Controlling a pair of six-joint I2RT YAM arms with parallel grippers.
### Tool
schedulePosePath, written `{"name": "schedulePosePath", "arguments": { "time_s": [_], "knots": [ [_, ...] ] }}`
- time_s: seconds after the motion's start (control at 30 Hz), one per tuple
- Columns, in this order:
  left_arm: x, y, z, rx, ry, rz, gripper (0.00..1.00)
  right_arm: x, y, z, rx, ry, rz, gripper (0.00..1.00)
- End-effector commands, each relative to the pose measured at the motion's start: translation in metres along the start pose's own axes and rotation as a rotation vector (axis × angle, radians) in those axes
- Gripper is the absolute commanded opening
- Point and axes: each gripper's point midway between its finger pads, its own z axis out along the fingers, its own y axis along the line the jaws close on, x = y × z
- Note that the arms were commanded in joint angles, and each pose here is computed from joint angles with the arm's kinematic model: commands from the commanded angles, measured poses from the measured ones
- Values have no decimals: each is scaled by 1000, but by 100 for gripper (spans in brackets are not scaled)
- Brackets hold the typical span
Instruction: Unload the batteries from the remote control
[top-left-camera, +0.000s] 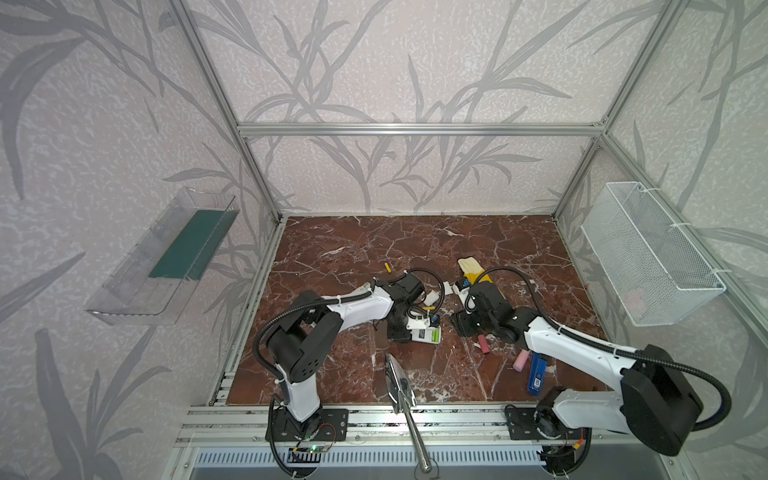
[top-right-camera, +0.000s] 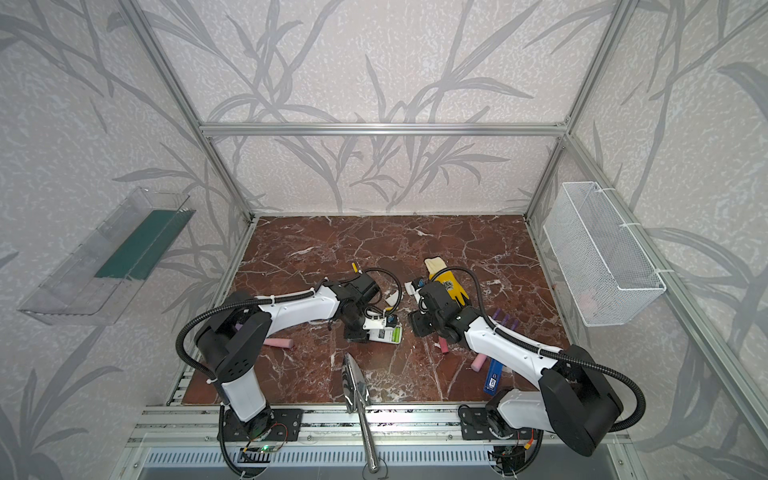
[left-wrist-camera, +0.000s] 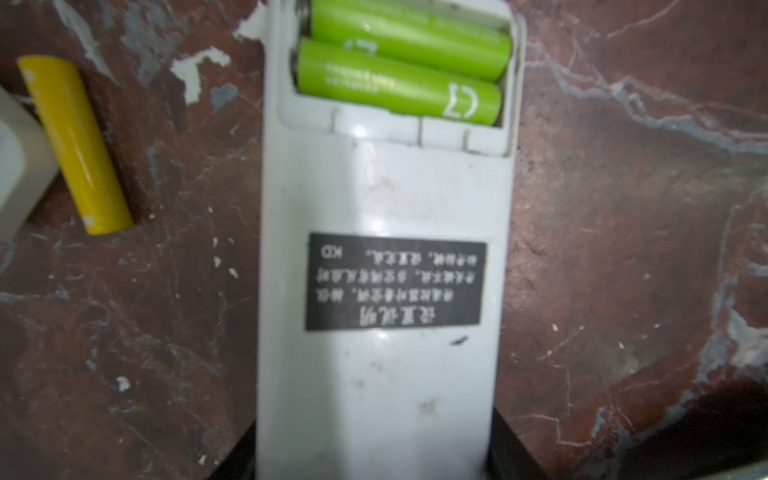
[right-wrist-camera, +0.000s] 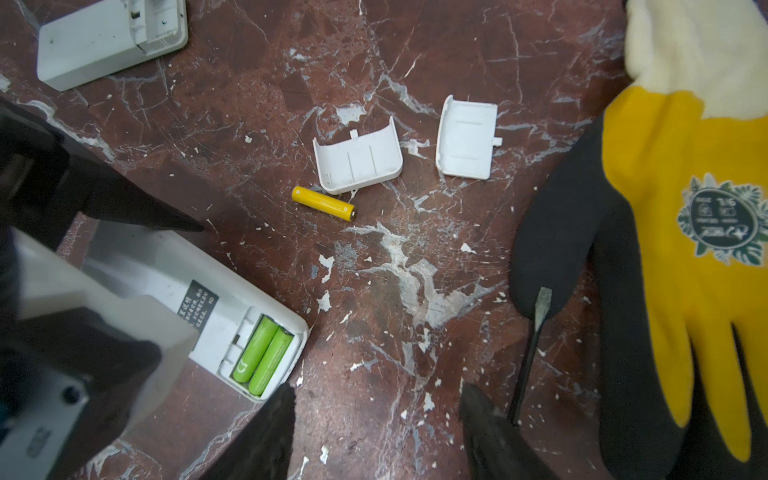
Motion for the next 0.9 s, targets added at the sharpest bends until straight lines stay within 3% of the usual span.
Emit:
{"name": "schedulePosePath", "arguments": {
  "time_s": [0.0, 0.2, 0.3, 0.47, 0.87],
  "knots": [
    [16, -2, 6, 8, 85, 5, 50, -3, 4, 0, -21, -11, -3, 63],
    [17, -2, 6, 23, 100, -8, 51, 7, 14, 14, -74, 68, -2, 63],
    [17, -3, 9, 31, 101, -10, 60, 13, 20, 24, -112, 97, 18, 62],
    [18, -2, 13, 37, 108, -11, 63, 13, 28, 34, -162, 92, 64, 59],
    [22, 3, 15, 10, 123, -16, 63, 7, 40, 56, -227, 83, 88, 49]
  ]
}}
